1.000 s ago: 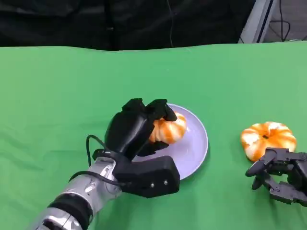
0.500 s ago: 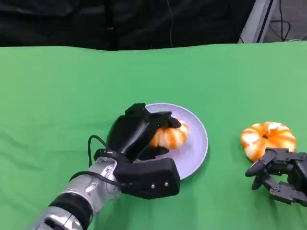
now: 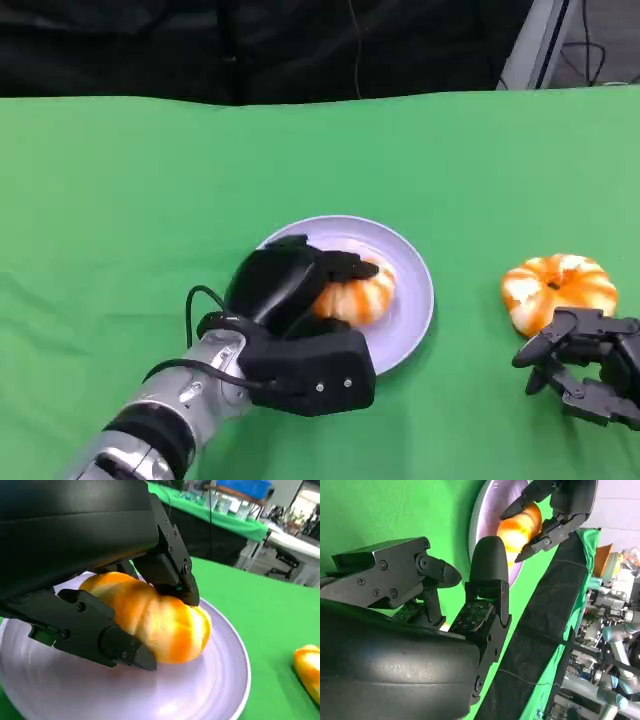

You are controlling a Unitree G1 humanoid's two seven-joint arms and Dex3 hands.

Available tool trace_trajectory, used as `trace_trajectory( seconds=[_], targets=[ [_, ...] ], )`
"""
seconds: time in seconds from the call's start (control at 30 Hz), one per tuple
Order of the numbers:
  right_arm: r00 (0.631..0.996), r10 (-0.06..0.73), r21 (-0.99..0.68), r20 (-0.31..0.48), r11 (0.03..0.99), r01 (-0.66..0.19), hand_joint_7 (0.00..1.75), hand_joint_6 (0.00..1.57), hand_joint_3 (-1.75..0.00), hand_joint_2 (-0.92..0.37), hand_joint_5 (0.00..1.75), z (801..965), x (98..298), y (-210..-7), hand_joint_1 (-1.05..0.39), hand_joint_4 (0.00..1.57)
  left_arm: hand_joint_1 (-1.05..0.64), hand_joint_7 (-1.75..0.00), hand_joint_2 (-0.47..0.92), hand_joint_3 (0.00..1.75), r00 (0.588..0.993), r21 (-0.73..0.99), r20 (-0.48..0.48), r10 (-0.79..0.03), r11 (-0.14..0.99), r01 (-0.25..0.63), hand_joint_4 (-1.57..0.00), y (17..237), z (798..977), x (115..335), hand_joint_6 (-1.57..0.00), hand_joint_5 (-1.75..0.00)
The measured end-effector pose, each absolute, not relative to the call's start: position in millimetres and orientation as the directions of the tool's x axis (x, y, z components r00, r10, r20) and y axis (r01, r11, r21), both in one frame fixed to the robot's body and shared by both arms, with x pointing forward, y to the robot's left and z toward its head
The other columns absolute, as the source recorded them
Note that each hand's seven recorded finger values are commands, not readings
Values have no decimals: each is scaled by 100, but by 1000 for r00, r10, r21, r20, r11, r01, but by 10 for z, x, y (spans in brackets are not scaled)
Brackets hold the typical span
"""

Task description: Grasp the bread from the table and place it into the plate.

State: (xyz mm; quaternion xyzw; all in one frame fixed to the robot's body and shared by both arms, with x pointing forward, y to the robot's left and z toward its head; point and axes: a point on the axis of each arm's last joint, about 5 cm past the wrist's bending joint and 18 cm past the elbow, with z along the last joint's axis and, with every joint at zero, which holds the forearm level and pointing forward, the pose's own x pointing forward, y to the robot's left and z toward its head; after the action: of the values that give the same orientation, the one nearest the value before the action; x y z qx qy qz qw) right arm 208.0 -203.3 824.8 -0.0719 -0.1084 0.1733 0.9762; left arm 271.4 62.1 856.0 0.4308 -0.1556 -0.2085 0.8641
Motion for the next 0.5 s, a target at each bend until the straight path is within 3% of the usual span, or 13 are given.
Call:
trace_trajectory(
  seconds=[0.13,0.17,0.23,0.5],
  targets=[
    [917,353,-178,188,930,-321,91,96,-69,-78,135,8249,2081,-2033,3,88,-29,0,92,16,867,815,69,-493,529,236,-84,627,8547,2712,-89,-30],
    [917,352,-178,188,930,-321,91,96,-69,-78,134,8249,2081,-2033,3,88,-35,0,92,18,867,816,68,-494,528,236,-82,626,8548,2713,-84,-18],
    [917,353,-178,188,930,-321,91,96,-70,-78,134,8249,2081,-2033,3,88,-39,0,92,19,864,823,63,-499,516,238,-82,622,8555,2721,-82,-10],
    [916,354,-178,188,930,-323,91,95,-70,-78,135,8249,2081,-2031,3,87,-50,0,92,23,862,842,48,-504,485,236,-76,610,8579,2749,-75,-2]
  ],
)
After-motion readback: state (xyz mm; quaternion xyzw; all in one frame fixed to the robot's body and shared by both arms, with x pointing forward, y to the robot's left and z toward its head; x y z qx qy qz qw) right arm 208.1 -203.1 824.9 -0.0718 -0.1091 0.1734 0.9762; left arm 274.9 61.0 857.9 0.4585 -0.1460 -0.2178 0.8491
